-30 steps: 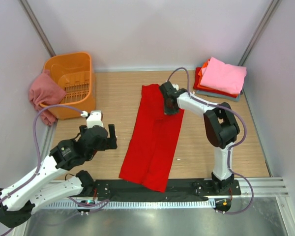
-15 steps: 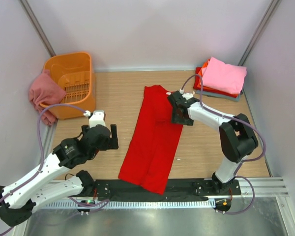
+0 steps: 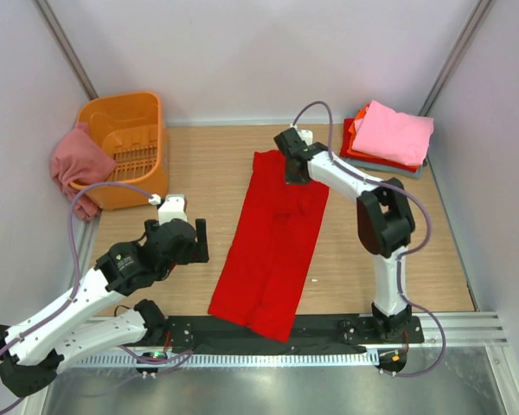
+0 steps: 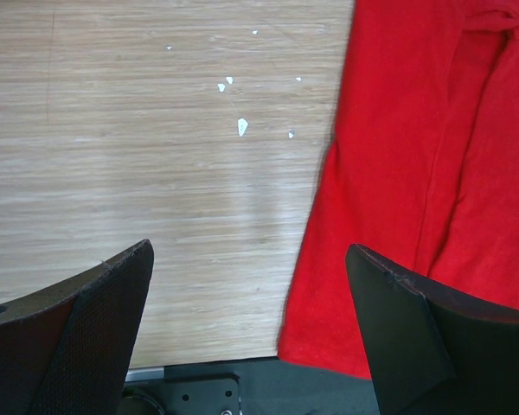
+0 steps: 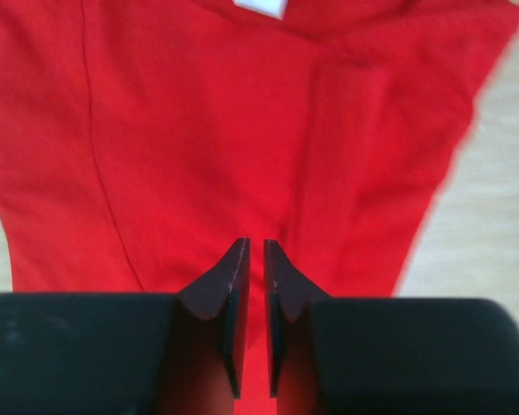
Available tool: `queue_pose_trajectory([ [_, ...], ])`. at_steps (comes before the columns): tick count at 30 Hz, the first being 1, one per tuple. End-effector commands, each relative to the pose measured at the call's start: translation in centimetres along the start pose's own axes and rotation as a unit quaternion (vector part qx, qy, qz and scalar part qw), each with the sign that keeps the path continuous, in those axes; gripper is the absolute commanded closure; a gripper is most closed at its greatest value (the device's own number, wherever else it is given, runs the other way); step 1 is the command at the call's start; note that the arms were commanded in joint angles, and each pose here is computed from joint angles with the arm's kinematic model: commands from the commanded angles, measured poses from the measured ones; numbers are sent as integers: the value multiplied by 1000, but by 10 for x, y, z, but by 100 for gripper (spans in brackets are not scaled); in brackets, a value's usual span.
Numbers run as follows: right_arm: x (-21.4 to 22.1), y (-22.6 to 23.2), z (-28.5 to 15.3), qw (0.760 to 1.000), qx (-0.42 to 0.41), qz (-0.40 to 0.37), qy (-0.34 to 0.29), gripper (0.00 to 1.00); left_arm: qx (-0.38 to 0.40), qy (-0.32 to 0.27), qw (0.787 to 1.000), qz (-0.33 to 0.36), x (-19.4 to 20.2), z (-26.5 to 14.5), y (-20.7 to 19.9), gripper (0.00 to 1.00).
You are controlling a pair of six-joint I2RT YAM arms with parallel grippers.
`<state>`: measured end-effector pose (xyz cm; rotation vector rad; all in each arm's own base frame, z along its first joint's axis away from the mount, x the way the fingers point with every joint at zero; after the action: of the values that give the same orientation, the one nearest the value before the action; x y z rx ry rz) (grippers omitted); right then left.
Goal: Fold and stack the t-shirts
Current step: Fold the tshirt
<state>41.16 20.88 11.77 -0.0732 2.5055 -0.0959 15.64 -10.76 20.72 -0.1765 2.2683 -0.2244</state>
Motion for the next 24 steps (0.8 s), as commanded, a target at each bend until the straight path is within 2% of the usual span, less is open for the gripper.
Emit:
queue_pose_trajectory([
  [1, -18, 6, 21, 1000, 2, -26, 0, 85, -5, -20, 1000, -11, -8, 0, 0, 7],
  [8, -37, -10, 59, 1000, 8, -4, 8, 90, -10, -20, 1000, -8, -7, 2, 1, 7],
  [12, -29, -27, 64, 1000, 16, 3, 24, 91, -14, -18, 1000, -6, -7, 3, 0, 7],
  [19, -12, -51, 64, 999, 25, 3, 43, 92, -19, -13, 1000, 1, -6, 5, 0, 7],
  [24, -8, -77, 49, 996, 73, 8, 43, 94, -19, -14, 1000, 1, -6, 5, 0, 7],
])
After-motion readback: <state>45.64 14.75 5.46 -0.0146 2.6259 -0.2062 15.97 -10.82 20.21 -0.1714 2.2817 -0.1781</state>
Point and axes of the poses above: each gripper's point midway between its finger pads, its own z axis out along the fingers, its own y axis along the line the jaws close on, x = y × z, the point moved 3 cm from there along -z, back along the fingers, and after that the axes turned 9 degrees about -z, right-handed, at the moved point
